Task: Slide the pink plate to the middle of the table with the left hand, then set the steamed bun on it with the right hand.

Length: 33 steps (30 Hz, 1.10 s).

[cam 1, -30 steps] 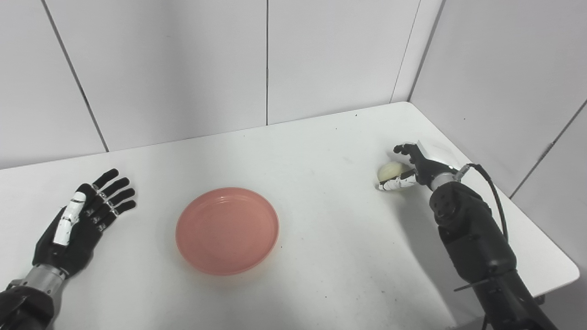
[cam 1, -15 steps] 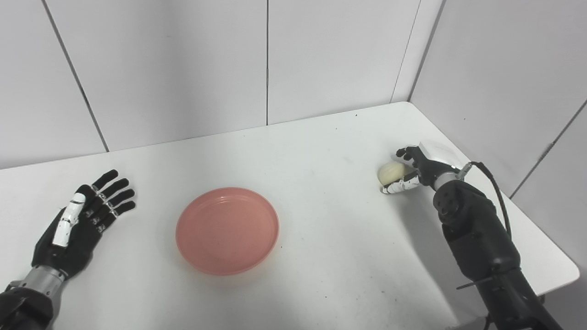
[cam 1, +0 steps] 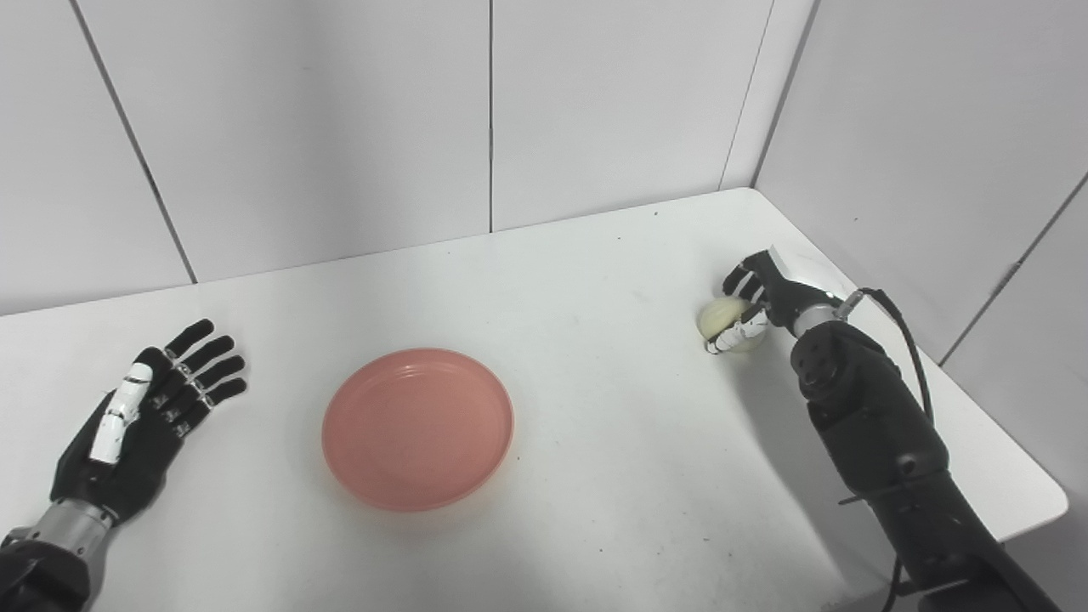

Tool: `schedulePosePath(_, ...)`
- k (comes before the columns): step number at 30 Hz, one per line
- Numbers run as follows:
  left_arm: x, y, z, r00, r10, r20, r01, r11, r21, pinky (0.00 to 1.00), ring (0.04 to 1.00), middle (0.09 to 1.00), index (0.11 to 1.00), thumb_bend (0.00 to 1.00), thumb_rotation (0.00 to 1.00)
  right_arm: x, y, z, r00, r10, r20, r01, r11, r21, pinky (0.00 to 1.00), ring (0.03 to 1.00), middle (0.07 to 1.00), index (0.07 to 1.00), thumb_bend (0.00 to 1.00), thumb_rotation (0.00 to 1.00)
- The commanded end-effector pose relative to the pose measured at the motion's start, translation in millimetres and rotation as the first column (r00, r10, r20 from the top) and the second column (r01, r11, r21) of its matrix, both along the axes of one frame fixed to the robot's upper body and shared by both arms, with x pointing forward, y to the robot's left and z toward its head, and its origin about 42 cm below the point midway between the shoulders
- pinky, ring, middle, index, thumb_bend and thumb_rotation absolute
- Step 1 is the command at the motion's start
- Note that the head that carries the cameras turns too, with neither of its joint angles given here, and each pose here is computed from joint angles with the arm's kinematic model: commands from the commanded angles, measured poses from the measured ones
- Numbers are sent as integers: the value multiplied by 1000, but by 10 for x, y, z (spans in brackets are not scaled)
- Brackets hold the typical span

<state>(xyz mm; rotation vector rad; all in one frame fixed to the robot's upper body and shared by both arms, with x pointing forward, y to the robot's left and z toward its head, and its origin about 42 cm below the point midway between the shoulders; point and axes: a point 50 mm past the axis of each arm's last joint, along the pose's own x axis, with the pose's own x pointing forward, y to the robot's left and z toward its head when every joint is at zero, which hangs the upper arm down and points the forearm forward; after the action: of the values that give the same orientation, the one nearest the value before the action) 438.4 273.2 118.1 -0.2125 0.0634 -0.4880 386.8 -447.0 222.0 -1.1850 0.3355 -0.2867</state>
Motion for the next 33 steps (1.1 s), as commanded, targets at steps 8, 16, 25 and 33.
schedulePosePath(8, -313, 82, -567, 968, 15, -252, -6, 999, 36, 793, 820, 842, 831, 474, 806, 136, -40, 123, 1000, 13, 22, -13, 999, -34, 371, 437, 433, 532, 520, 0)
schedulePosePath(16, -318, 18, -574, 968, 9, -252, -1, 999, 34, 795, 824, 847, 835, 479, 804, 100, -40, 190, 998, 42, 46, -40, 998, -42, 428, 453, 445, 537, 519, 0)
schedulePosePath(25, -344, -104, -565, 972, 1, -235, 8, 999, 38, 800, 828, 852, 839, 488, 809, -12, 259, 607, 980, 133, 145, -121, 989, -86, 400, 453, 429, 541, 515, 0)
schedulePosePath(33, -372, -273, -544, 972, 1, -237, 8, 999, 38, 817, 841, 865, 853, 480, 827, -160, 732, 1103, 938, 237, 254, -204, 968, -148, 352, 428, 419, 538, 514, 0)
